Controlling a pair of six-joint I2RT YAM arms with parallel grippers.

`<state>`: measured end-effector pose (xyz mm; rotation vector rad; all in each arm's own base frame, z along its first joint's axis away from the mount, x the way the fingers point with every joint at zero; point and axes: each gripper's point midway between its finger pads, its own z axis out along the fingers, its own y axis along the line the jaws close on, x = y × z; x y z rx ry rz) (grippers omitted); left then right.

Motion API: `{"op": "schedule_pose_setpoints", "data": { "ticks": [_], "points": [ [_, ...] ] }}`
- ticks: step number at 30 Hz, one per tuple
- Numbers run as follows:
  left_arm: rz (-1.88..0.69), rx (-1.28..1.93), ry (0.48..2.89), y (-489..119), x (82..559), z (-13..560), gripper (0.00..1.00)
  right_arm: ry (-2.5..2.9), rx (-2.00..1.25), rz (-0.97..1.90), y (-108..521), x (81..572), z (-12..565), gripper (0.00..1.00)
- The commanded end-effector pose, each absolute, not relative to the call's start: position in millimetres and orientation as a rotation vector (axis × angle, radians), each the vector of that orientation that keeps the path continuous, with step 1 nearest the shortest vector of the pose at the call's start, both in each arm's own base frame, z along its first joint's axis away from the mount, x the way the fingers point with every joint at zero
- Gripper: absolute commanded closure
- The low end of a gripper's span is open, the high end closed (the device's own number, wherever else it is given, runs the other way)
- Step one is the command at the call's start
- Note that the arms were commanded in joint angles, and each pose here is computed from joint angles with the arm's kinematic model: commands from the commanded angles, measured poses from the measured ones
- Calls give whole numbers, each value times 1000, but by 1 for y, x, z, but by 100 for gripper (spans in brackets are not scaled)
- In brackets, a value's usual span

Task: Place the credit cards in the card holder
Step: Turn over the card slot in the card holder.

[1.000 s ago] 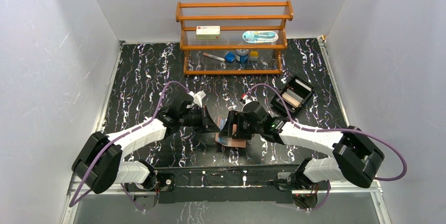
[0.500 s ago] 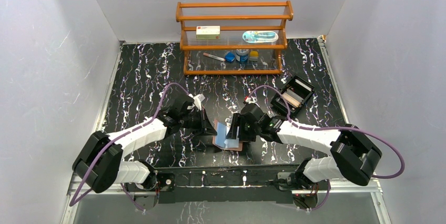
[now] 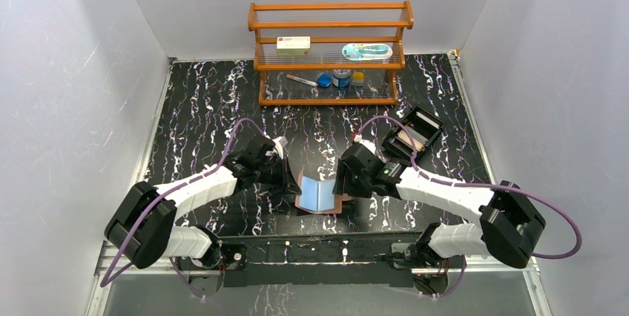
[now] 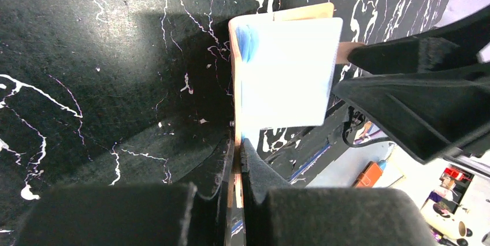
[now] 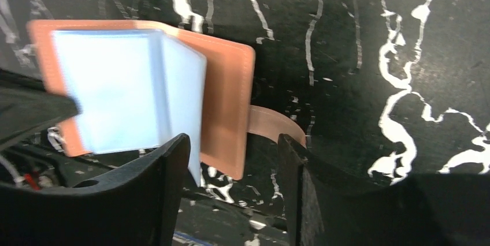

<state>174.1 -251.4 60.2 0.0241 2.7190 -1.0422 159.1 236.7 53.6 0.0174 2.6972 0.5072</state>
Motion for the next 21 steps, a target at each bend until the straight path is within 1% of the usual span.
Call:
{"op": "schedule_pose_setpoints", "data": {
  "ticks": [1,4,7,10,14,16,18,19,21],
  "points": [
    [-1042,49,2702,-252,175,67,98,2598,13,695,266,170,104,39],
    [-1058,57,2692,-254,175,71,98,2555,-4,856,292,167,125,45],
    [-1059,54,2693,-255,175,71,99,2513,-22,948,311,168,132,56],
    [-1058,53,2698,-254,175,70,99,2516,-40,955,321,172,124,65],
    [-1051,44,2704,-253,174,68,98,2553,-50,870,320,177,97,75],
    [-1049,37,2708,-253,174,66,94,2567,-78,871,323,175,83,79],
    [-1099,59,2698,-258,172,70,85,2594,-98,888,327,172,72,81],
    [-1122,63,2692,-260,171,73,79,2613,-108,899,330,169,67,81],
    [-1149,67,2671,-262,171,77,73,2636,-117,915,333,166,61,81]
  ]
}}
